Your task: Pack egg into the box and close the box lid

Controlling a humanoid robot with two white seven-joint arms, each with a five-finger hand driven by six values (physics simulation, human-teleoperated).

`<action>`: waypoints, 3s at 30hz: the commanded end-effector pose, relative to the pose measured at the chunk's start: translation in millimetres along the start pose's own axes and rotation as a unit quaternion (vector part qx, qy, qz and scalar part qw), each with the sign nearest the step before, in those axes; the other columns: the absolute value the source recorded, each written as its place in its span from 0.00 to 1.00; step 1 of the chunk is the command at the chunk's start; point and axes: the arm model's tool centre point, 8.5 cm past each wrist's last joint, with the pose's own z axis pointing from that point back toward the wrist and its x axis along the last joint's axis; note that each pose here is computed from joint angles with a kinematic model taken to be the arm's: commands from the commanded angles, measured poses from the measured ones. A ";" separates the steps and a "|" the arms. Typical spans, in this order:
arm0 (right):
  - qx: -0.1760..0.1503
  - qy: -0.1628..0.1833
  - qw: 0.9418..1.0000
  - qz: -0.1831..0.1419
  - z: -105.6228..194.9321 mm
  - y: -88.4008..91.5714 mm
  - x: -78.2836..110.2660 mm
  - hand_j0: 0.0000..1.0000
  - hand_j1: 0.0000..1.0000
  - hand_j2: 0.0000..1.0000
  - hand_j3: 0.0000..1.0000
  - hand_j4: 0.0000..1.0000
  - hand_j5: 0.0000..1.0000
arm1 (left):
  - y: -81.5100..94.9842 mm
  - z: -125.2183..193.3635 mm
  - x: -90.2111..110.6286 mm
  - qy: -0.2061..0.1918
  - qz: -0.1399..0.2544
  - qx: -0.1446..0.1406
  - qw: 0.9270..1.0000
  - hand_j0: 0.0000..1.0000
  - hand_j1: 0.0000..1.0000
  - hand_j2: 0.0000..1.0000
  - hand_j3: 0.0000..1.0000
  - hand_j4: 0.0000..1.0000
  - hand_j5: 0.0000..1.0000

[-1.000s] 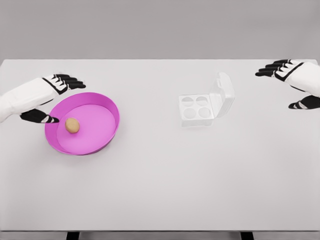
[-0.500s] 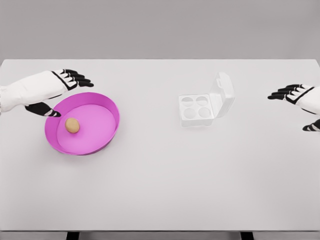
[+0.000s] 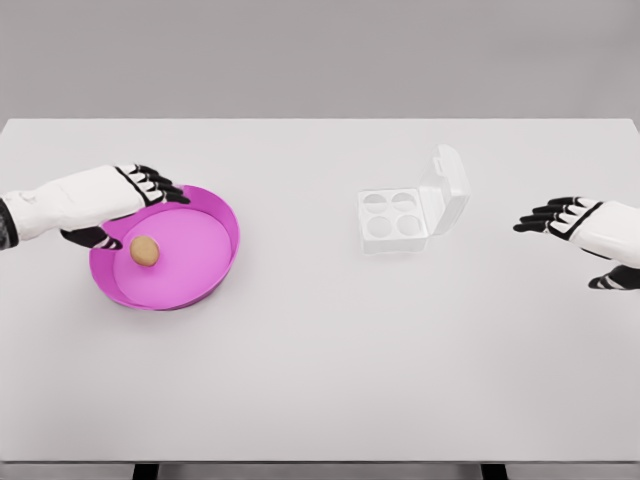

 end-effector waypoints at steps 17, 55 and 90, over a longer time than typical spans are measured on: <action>0.000 0.005 1.000 -0.004 1.3 0.3 -3.4 1.00 1.00 1.00 1.00 1.00 1.00 | -15.8 0.3 1.7 -0.005 0.003 -0.033 0.999 0.85 0.85 0.85 0.85 0.85 0.85; 0.022 0.027 0.999 -0.026 6.1 19.0 -18.3 1.00 1.00 1.00 1.00 1.00 1.00 | -43.1 -5.0 -10.7 0.015 0.019 -0.071 0.997 0.79 0.79 0.79 0.79 0.79 0.79; 0.026 0.042 0.998 -0.045 -50.5 6.8 -61.4 1.00 1.00 1.00 1.00 1.00 1.00 | -47.9 -12.0 -9.5 0.012 0.025 -0.073 0.997 0.76 0.76 0.76 0.76 0.76 0.76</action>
